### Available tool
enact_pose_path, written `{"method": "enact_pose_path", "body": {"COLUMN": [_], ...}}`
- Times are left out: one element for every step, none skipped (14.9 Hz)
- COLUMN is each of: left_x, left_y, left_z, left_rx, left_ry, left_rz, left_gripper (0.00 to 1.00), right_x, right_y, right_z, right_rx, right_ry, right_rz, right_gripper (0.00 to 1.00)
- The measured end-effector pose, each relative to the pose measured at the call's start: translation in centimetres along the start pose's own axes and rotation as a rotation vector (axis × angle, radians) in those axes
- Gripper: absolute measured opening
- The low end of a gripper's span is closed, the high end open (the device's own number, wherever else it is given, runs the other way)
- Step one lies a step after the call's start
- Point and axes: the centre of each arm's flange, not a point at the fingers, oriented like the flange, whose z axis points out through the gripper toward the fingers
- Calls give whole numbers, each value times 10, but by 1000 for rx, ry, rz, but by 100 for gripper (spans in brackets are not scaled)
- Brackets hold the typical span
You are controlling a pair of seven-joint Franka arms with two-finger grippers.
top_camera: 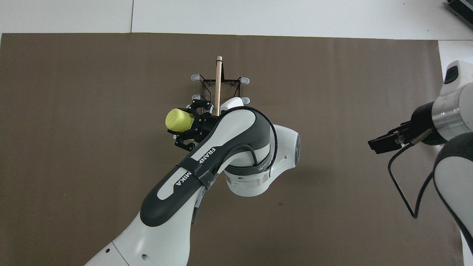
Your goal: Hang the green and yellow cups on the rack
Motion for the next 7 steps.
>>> {"method": "enact_pose_path", "body": {"left_x": [-2, -3, -4, -5, -5, -5, -5], "left_y": [-1, -2, -3, -3, -3, -3, -3], "left_z": [-3, -6, -8, -9, -9, -9, -9], "left_rx": [-5, -9, -13, -14, -14, -14, -14], "left_ry": [0, 1, 1, 1, 1, 1, 1], "left_rz": [3, 5, 6, 7, 7, 7, 7], "left_gripper": [67, 67, 67, 67, 67, 67, 67], "right_x": [0, 0, 3, 6, 9, 12, 15], "right_y": [4, 8, 13, 16, 18, 19, 19], "right_z": [-1, -3, -5, -6, -6, -5, -4], "right_rx": [-2, -2, -1, -1, 0, 1, 2], "right_ry": [10, 16, 21, 26, 28, 29, 27], "right_rz": [5, 12, 16, 19, 19, 18, 21], "right_gripper": [100, 100, 100, 100, 100, 100, 100]}}
